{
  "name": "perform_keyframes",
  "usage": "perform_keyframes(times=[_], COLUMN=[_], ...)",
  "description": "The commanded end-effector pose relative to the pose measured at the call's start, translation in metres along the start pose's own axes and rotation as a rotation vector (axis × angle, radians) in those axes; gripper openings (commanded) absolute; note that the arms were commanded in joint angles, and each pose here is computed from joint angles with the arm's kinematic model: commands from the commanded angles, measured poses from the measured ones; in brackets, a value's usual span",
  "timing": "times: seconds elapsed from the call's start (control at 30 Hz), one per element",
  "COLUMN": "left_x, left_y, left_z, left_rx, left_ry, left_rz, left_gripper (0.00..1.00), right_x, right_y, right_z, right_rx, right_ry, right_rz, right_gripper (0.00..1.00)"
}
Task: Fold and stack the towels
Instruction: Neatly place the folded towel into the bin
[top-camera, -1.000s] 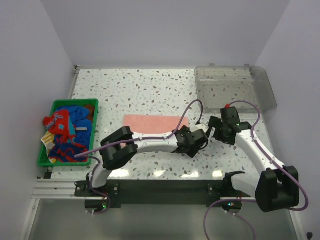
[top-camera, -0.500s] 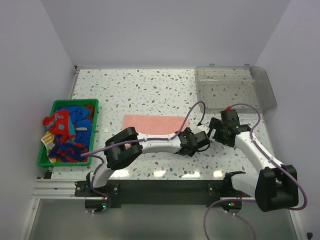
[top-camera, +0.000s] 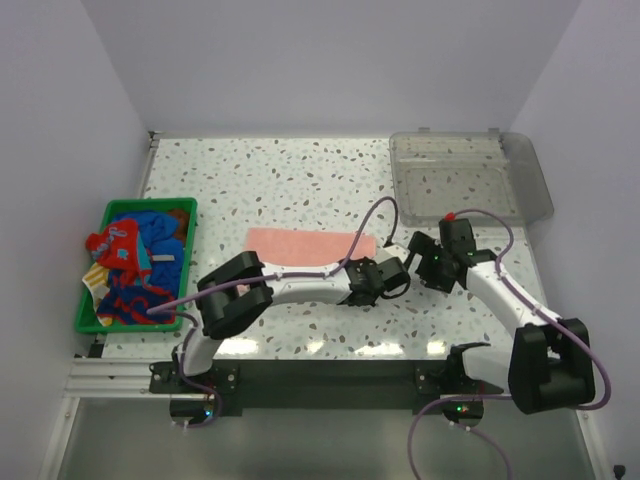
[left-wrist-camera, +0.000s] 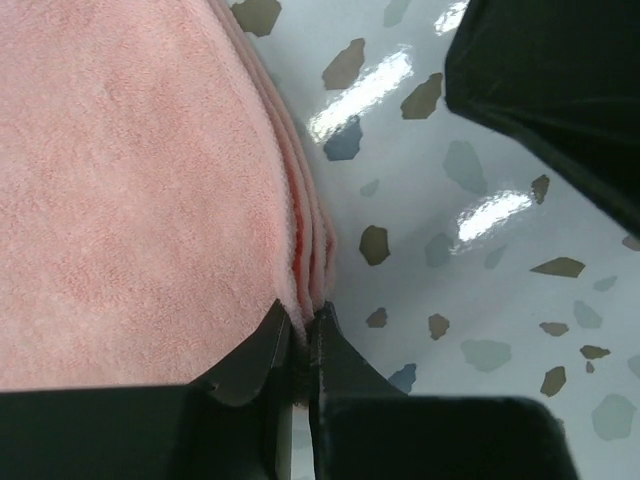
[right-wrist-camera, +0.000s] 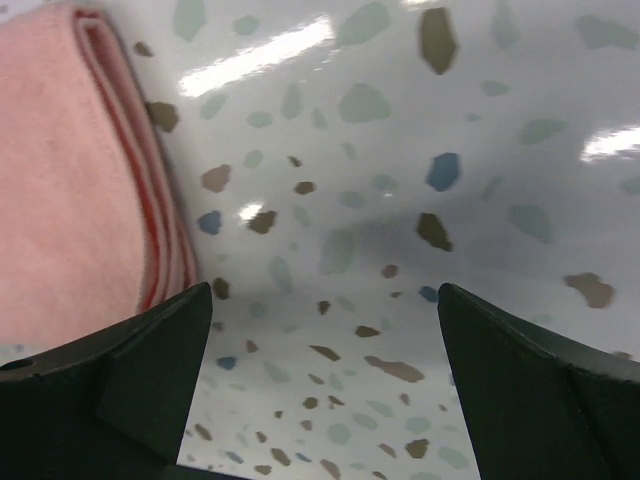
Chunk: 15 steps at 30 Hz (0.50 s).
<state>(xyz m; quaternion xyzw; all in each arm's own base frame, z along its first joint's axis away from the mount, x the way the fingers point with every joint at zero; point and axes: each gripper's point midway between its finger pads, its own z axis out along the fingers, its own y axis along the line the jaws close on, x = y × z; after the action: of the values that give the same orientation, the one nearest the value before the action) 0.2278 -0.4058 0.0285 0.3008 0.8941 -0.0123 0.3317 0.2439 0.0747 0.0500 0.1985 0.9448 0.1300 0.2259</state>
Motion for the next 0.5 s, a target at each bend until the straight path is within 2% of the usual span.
perform_keyframes(times=[0.0, 0.17, 0.47], left_x=[-0.010, -0.023, -0.027], left_y=[0.013, 0.018, 0.020], left_z=[-0.017, -0.028, -0.034], left_rx=[0.056, 0.072, 0.087], left_ry=[-0.019, -0.055, -0.065], left_rz=[-0.052, -0.079, -0.102], left_gripper=[0.00, 0.00, 0.00], right_x=[-0.001, -0.003, 0.022], right_y=[0.056, 0.085, 0.102], right_z=[0.001, 0.008, 0.044], right_rx=[-0.266, -0.401, -0.441], right_ry=[0.050, 0.094, 0.210], right_rz=[0.071, 0.152, 0.264], right_gripper=[0.99, 0.99, 0.99])
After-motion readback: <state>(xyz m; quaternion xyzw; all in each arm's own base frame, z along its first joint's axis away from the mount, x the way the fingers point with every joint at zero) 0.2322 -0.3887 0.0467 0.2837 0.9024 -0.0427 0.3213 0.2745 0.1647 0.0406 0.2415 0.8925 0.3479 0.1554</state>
